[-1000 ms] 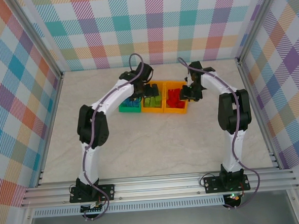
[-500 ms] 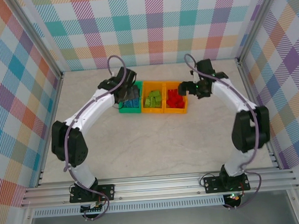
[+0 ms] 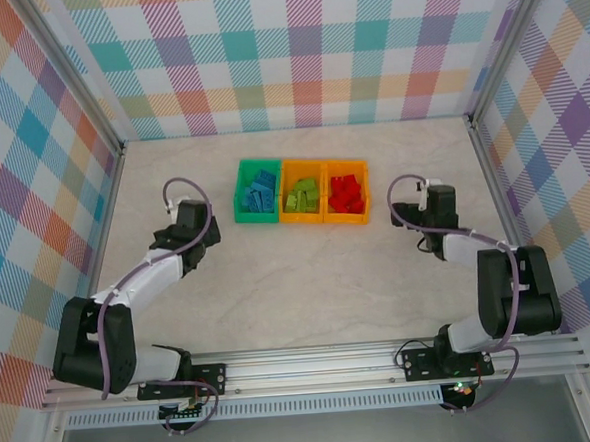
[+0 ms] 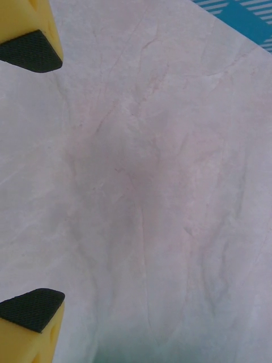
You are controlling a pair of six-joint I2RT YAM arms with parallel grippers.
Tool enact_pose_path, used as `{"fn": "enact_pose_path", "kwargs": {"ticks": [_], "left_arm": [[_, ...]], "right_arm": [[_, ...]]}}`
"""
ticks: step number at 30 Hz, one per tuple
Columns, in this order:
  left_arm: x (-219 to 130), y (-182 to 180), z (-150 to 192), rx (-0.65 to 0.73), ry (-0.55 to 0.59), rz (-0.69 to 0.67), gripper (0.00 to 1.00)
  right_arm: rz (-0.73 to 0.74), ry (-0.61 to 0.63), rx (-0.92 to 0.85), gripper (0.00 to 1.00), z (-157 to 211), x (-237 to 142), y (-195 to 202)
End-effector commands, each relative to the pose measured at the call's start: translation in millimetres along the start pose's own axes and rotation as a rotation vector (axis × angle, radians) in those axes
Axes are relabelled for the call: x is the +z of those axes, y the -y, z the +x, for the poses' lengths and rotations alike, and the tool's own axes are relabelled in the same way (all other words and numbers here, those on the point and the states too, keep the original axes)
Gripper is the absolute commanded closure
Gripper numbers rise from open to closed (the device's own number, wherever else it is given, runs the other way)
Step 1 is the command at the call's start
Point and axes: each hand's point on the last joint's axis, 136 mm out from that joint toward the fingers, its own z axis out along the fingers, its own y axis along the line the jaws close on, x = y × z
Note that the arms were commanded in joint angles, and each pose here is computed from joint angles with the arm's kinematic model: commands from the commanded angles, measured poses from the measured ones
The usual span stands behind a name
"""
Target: Sort the legos into containers by color
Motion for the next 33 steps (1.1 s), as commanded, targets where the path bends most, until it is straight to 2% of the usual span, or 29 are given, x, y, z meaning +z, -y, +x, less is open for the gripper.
{"fn": "enact_pose_path", "kwargs": {"ticks": [1, 5, 8, 10, 13, 16, 20, 26, 33], "left_arm": [[-7.6, -2.4, -31.0, -0.062, 0.161, 0.054, 0.00], [-2.5, 0.0, -21.8, -0.051, 0.247, 0.106, 0.00], [10.7, 3.9, 0.3, -0.007, 0.198, 0.122, 0.00], [10.5, 9.4, -0.5, 0.020, 0.203, 0.151, 0.00], [7.0, 15.6, -10.0, 0.010, 0.285, 0.199, 0.00], [8.3, 23.0, -10.9, 0.037, 0.278, 0.232, 0.00], [6.8, 28.3, -16.1, 0.027, 0.331, 0.270, 0.00], [13.9, 29.1, -18.6, 0.032, 0.310, 0.278, 0.00], [5.0, 4.7, -18.0, -0.073, 0.372, 0.243, 0.00]], "right_arm": [[0.001, 0.246, -0.001, 0.00, -35.4, -8.7, 0.1], [-0.031, 0.241, -0.017, 0.00, -30.7, -4.3, -5.5], [-0.036, 0.256, -0.023, 0.00, -26.0, -3.2, -6.0], [-0.037, 0.258, -0.024, 0.00, -26.2, -3.2, -6.0], [-0.041, 0.262, -0.026, 0.00, -27.1, -3.2, -6.9], [-0.044, 0.259, -0.026, 0.00, -26.7, -3.0, -6.8], [-0.045, 0.259, -0.025, 0.00, -26.6, -2.9, -7.1], [-0.046, 0.258, -0.026, 0.00, -26.4, -2.9, -7.3], [-0.045, 0.258, -0.025, 0.00, -26.3, -2.8, -7.1]]}}
